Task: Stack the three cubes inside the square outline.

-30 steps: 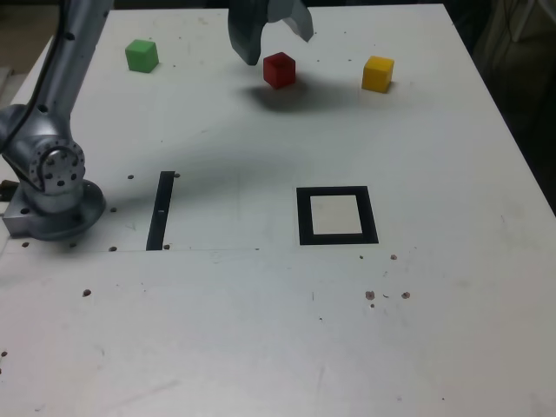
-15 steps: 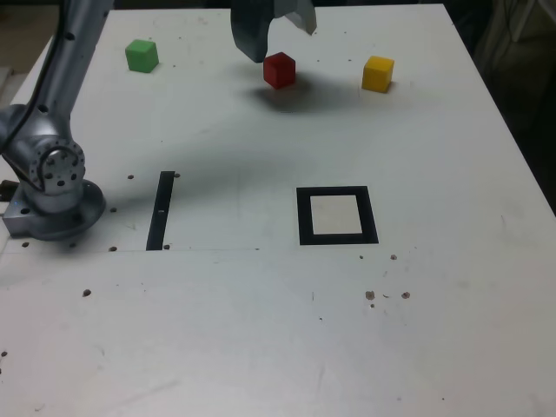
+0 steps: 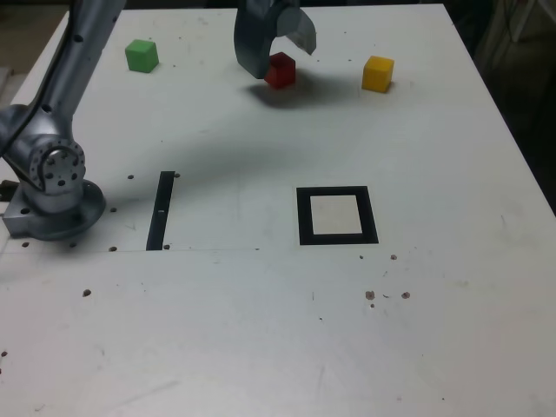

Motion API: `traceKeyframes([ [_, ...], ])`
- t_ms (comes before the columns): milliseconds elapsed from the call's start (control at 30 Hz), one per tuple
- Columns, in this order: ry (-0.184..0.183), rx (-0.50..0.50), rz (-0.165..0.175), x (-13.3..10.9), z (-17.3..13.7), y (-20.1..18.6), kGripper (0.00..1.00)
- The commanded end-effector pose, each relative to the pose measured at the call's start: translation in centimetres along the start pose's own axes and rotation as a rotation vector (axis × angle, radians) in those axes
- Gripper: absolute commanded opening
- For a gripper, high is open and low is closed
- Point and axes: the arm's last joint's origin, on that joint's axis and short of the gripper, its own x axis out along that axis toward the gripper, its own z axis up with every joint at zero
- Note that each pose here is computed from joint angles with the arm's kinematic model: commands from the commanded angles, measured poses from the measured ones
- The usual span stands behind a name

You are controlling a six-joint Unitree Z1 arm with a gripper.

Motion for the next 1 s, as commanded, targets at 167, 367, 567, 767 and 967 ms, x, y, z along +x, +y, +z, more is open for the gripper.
traceKeyframes([
  [167, 0.007, 0.003, -0.001, 0.9, 0.8, 0.1, 0.92],
  [367, 0.009, 0.004, -0.001, 1.1, 1.2, 0.1, 0.89],
  [567, 0.0, 0.006, -0.002, 1.1, 1.6, 0.1, 0.74],
  [767, -0.013, 0.008, 0.001, 1.2, 2.0, 0.1, 0.49],
  [967, -0.018, 0.015, 0.002, 1.1, 2.0, 0.0, 0.39],
])
